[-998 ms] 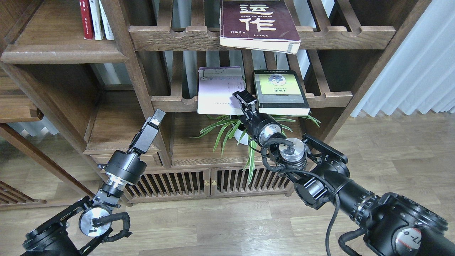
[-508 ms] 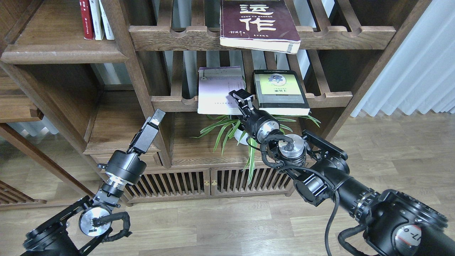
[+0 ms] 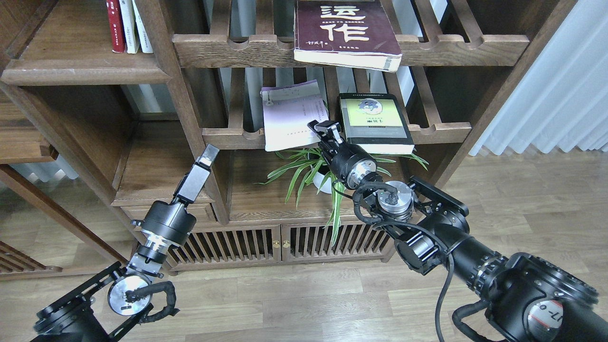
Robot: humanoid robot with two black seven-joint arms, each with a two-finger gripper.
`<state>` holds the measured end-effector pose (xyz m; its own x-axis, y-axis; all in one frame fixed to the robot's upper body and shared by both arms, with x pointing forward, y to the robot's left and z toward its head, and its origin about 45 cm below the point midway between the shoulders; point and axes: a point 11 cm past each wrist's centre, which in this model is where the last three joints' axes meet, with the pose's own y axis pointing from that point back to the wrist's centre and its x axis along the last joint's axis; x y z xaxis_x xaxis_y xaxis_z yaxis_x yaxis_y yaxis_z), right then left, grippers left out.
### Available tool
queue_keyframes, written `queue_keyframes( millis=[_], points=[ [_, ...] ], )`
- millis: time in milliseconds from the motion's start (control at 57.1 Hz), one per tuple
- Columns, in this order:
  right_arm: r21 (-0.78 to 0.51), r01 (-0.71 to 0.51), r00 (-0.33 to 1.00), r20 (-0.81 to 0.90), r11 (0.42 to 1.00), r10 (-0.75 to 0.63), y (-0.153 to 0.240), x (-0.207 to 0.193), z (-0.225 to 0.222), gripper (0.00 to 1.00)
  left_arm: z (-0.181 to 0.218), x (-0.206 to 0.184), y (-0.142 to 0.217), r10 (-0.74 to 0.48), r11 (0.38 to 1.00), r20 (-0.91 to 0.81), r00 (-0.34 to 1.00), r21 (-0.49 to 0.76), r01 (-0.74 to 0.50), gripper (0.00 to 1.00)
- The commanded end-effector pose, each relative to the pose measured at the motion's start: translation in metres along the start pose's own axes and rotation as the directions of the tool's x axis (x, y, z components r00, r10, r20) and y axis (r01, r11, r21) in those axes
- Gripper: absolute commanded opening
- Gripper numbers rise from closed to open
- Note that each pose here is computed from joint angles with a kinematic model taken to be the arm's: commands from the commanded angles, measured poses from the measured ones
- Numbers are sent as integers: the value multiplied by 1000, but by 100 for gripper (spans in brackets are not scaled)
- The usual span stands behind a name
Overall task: Organize books on shelf
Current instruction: 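Pull the white book off the shelf toward the left gripper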
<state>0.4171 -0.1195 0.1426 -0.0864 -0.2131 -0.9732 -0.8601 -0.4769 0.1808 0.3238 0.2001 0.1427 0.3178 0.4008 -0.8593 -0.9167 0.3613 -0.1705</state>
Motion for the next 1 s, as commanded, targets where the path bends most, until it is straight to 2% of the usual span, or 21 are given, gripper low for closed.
queue_keyframes(
  millis=[0,263,368,403,543,788,981],
  points=[
    [-66,91,996,-3,994,-91,2,-16,16,4,9,2,-2,13,999,-25,1000,-40,-14,100],
    [-173,220,974,93,960,-207,21,-43,64,4,18,1,-6,22,997,-76,997,-66,-28,100],
    [-171,248,968,83,954,-237,35,-38,49,4,21,1,-5,30,996,-102,994,-77,-37,100],
    [-174,304,952,86,937,-293,51,-33,40,4,20,0,-6,27,996,-113,993,-76,-36,100],
    [-201,360,933,67,911,-354,72,-20,29,3,17,-9,-9,12,998,-163,987,-58,-21,100],
    [-219,284,958,18,933,-287,93,11,19,3,-2,-12,-6,32,987,-221,975,160,3,100],
    [-253,248,967,4,935,-256,104,27,24,3,-6,-12,0,37,966,-203,978,259,18,100]
  ],
)
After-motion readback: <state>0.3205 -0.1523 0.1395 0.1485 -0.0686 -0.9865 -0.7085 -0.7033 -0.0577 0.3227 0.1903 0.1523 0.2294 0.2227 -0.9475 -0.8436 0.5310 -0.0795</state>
